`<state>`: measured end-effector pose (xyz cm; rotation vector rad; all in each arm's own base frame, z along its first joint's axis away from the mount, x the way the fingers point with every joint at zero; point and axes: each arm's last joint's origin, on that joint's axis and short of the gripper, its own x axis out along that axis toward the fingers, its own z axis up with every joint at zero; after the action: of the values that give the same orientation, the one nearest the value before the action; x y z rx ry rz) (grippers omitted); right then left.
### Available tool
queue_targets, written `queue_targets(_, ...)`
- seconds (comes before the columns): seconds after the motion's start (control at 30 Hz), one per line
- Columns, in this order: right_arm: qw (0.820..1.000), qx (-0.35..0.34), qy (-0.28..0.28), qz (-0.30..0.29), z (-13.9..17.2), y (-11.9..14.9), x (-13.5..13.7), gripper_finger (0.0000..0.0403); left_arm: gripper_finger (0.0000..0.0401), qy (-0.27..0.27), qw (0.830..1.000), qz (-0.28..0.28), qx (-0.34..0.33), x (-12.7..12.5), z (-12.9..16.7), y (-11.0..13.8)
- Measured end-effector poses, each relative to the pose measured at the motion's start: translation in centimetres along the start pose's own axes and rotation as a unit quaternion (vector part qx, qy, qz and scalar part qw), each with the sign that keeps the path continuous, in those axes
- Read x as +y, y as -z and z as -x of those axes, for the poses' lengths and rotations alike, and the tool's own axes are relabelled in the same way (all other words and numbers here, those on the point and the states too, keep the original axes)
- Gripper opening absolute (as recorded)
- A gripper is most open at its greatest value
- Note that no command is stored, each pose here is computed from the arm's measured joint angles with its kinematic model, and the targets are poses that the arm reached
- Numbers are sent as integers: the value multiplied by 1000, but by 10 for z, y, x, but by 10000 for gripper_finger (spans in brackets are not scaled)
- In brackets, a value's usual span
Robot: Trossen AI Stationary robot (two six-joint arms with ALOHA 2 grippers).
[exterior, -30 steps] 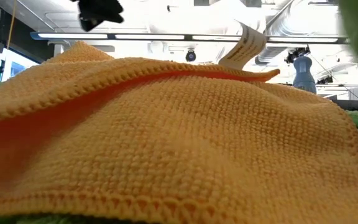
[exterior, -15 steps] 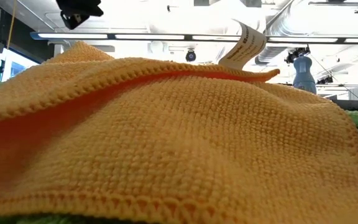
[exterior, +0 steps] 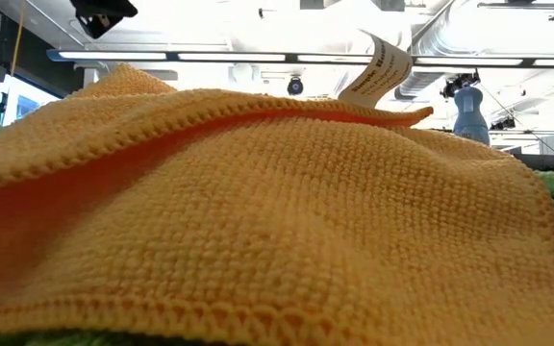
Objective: Sort microfiber towel by color & place in baskets
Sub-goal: Put the green microfiber towel into the bottom transparent bin
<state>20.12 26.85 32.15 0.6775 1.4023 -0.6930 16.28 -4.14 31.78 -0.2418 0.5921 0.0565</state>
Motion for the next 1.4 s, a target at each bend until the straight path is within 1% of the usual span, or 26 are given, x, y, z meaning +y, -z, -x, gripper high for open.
queue_targets(0.13,1000,-5,7,-16,-11,7,7,0,90,10,1000,-5,2,-3,1,2)
queue_targets(0.37,996,-2,-8,-90,-44,35,6,0,90,31,999,-3,10,-11,4,5)
queue_targets(0.43,993,4,-19,-113,-54,42,7,0,90,37,999,-7,12,-14,4,7)
queue_targets(0.5,993,13,-33,-116,-65,47,9,0,90,42,999,-8,15,-16,5,8)
queue_targets(0.57,992,18,-43,-117,-74,47,11,0,90,45,999,-6,17,-17,5,9)
queue_targets(0.63,992,15,-38,-121,-82,44,10,3,90,47,999,-7,17,-18,5,9)
queue_targets(0.77,992,3,-13,-128,-94,34,7,19,90,44,999,-3,16,-18,5,9)
queue_targets(0.93,990,-11,18,-136,-104,23,2,52,90,44,999,7,16,-18,5,9)
queue_targets(1.03,990,5,20,-138,-104,23,2,75,90,44,999,10,16,-18,5,9)
queue_targets(1.13,990,25,18,-137,-99,25,5,98,90,44,999,10,16,-18,5,9)
queue_targets(1.27,991,27,-1,-132,-81,29,9,130,90,44,999,10,16,-18,5,9)
queue_targets(1.4,991,19,5,-129,-59,29,8,159,90,44,999,10,16,-18,5,9)
